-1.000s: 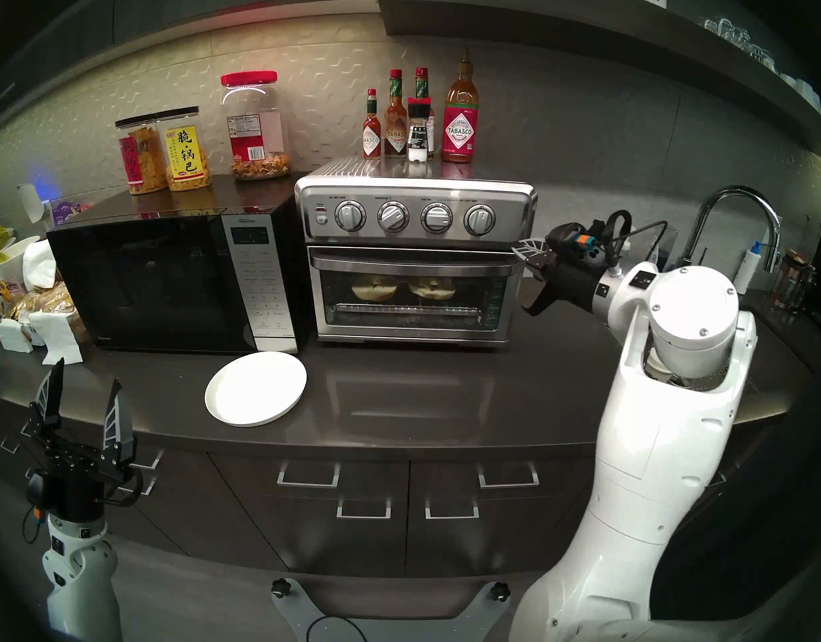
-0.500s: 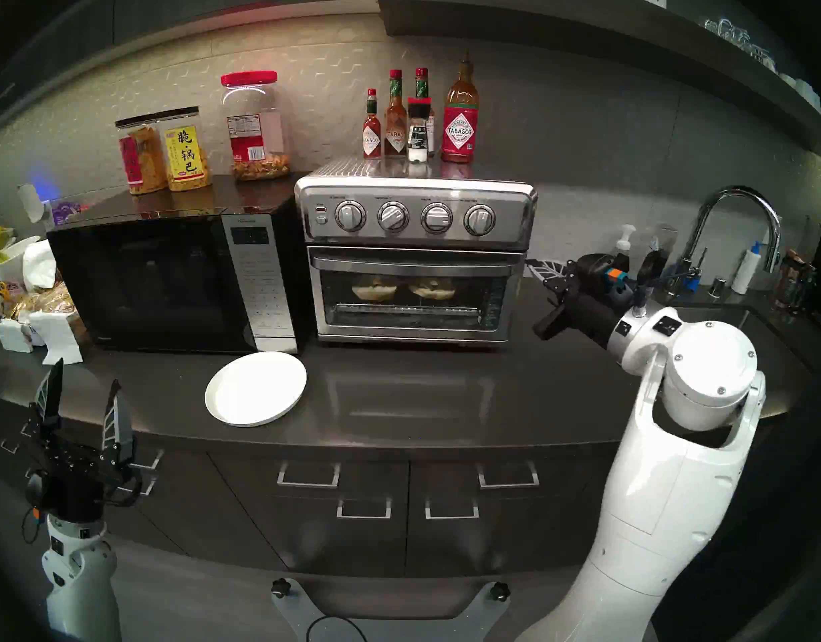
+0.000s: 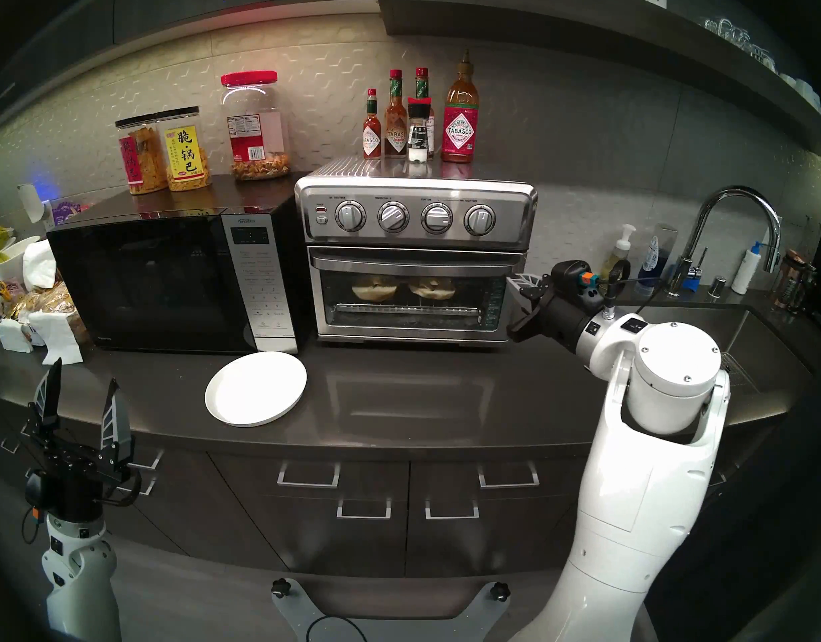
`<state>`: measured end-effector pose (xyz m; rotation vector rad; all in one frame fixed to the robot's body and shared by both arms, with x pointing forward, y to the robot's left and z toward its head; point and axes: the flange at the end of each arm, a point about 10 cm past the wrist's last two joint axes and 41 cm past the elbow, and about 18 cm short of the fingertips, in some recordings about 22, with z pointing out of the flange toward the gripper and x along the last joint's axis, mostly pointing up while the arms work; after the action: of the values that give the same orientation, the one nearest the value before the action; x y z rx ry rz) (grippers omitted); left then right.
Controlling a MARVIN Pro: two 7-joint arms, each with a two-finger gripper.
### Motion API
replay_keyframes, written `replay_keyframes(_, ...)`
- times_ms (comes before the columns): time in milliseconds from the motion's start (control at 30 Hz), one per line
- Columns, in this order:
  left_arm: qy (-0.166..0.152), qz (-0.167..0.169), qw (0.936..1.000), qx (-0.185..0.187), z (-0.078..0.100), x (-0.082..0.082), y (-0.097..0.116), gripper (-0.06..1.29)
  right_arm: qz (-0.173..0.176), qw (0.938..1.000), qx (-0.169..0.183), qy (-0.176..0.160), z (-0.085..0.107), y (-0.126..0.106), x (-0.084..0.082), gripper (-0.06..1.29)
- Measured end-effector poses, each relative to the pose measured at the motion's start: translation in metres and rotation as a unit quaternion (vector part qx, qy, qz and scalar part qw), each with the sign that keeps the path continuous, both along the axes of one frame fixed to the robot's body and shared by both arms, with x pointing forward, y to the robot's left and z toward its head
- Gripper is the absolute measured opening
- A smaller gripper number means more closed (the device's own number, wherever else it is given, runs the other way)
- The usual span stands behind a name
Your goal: Open the oven and place the bagel inside on the rack
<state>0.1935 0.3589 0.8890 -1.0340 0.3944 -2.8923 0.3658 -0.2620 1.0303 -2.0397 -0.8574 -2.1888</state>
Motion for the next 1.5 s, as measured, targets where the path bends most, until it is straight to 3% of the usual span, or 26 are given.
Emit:
replay_keyframes(200,0.000,0.000,1.0000,0.000,0.000,0.000,0.000,1.27,-0.002,0.9999,0.008,-0.015,0.004,-0.009,-0.023,-0.03)
replay_keyframes(500,0.000,0.000,1.0000,0.000,0.000,0.000,0.000,1.27,-0.004,0.9990,0.036,-0.028,-0.012,-0.021,-0.046,-0.03)
replay_keyframes(900,-0.001,0.001,1.0000,-0.001,0.000,0.000,0.000,1.27,0.003,0.9968,0.065,-0.045,-0.034,-0.019,-0.061,-0.03)
replay_keyframes(1500,-0.002,0.002,1.0000,-0.003,0.000,0.000,0.000,1.27,-0.005,0.9940,0.070,-0.084,-0.066,-0.013,-0.079,-0.03)
